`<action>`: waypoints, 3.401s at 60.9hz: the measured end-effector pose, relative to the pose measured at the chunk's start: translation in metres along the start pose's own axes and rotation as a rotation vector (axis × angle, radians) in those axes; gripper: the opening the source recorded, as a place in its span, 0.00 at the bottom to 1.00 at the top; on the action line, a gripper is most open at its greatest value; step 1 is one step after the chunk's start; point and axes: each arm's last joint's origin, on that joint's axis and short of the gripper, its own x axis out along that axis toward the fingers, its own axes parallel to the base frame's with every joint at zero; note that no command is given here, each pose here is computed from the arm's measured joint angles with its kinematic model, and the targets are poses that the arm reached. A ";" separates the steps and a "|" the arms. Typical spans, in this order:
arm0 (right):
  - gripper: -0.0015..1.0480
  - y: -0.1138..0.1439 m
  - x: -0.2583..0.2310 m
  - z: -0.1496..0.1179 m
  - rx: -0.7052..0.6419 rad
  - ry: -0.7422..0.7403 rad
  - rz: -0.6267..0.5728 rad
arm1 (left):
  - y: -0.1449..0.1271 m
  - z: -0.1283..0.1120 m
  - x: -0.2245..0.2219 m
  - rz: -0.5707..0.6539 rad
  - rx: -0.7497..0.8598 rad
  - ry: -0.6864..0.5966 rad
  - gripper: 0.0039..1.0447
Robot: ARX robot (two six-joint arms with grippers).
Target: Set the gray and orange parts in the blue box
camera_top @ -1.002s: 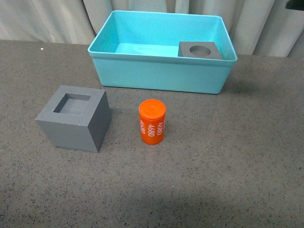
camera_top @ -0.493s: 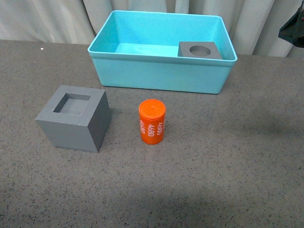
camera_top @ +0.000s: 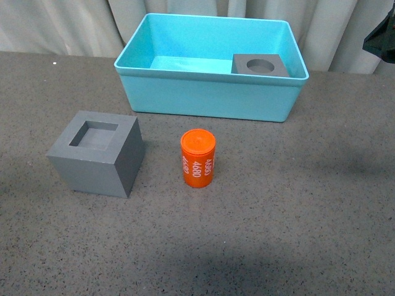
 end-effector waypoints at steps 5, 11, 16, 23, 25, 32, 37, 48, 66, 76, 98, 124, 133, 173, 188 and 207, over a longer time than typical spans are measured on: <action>0.91 0.000 0.000 0.000 -0.001 0.000 0.001 | -0.005 0.008 0.018 -0.023 -0.011 0.048 0.94; 0.91 0.000 0.000 0.000 0.000 0.000 0.000 | -0.012 0.014 0.037 -0.036 -0.012 0.105 0.94; 0.91 0.000 0.000 0.000 0.000 0.000 0.000 | -0.017 0.017 0.053 -0.034 -0.011 0.148 0.94; 0.91 0.000 0.000 0.000 0.000 0.000 0.000 | -0.023 0.016 0.071 -0.032 -0.011 0.209 0.94; 0.91 0.000 0.000 0.000 0.000 0.000 0.000 | -0.025 0.015 0.074 -0.033 -0.009 0.217 0.94; 0.91 0.000 0.000 0.000 0.000 0.000 0.000 | -0.031 0.011 0.084 -0.046 0.008 0.253 0.94; 0.91 0.000 0.000 0.000 0.000 0.000 0.000 | -0.037 0.008 0.090 -0.058 0.029 0.277 0.94; 0.91 0.000 0.000 0.000 0.000 0.000 0.000 | -0.047 0.000 0.096 -0.102 0.055 0.336 0.94; 0.91 0.000 0.000 0.000 -0.001 0.000 0.000 | -0.062 -0.010 0.109 -0.131 0.107 0.390 0.94; 0.91 0.000 0.000 0.000 -0.001 0.000 0.000 | -0.062 -0.017 0.117 -0.122 0.142 0.433 0.93; 0.91 0.000 0.000 0.000 -0.001 0.000 0.000 | -0.072 -0.018 0.119 -0.150 0.161 0.440 0.35; 0.91 0.000 0.000 0.000 -0.001 0.000 0.000 | -0.088 0.023 0.079 -0.234 0.146 0.322 0.16; 0.91 0.000 0.000 0.000 -0.002 0.000 0.000 | -0.108 0.052 0.064 -0.292 0.142 0.208 0.16; 0.91 0.000 0.000 0.000 -0.002 0.000 0.000 | -0.170 0.121 0.152 -0.342 0.152 0.116 0.16; 0.91 0.000 0.000 0.000 -0.002 0.000 0.000 | -0.175 0.108 0.173 -0.360 0.171 0.145 0.16; 0.91 0.000 0.000 0.000 -0.002 0.000 0.000 | -0.184 0.085 0.198 -0.364 0.194 0.196 0.16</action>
